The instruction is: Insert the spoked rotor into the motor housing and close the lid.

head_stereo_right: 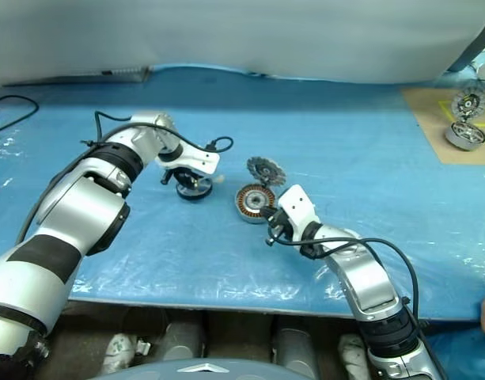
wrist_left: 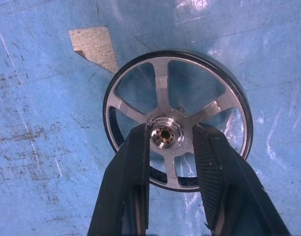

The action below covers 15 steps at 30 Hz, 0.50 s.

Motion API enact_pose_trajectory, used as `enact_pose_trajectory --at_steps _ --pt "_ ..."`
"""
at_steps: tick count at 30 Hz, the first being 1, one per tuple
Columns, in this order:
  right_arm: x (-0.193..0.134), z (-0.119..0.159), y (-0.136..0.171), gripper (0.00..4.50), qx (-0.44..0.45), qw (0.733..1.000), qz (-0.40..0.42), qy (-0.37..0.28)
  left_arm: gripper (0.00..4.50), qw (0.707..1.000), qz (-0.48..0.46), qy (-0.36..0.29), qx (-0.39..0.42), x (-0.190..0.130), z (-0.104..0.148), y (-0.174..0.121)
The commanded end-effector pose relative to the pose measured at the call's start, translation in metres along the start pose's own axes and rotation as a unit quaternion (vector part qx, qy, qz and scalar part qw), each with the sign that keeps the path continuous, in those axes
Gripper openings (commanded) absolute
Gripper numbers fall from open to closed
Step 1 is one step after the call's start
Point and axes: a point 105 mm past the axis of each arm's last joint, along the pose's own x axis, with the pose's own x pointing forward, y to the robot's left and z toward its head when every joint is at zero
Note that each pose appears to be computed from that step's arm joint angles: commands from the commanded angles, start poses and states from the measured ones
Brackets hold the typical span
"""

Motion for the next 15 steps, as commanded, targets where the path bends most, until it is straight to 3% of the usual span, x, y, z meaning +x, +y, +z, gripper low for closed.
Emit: enact_pose_trajectory --at_steps 1,9,15 --pt "0.0 0.011 -0.001 0.0 -0.011 1.0 -0.002 -0.019 0.92 0.999 -0.033 0.001 -0.013 0.018 -0.005 -0.014" --pt "0.002 0.011 -0.002 0.0 -0.014 1.0 0.0 -0.02 0.92 1.0 -0.018 -0.015 -0.012 0.008 -0.004 -0.009" --pt "0.004 0.013 -0.004 0.0 -0.016 1.0 0.002 -0.022 0.92 0.998 0.027 -0.052 -0.002 -0.018 0.005 0.008"
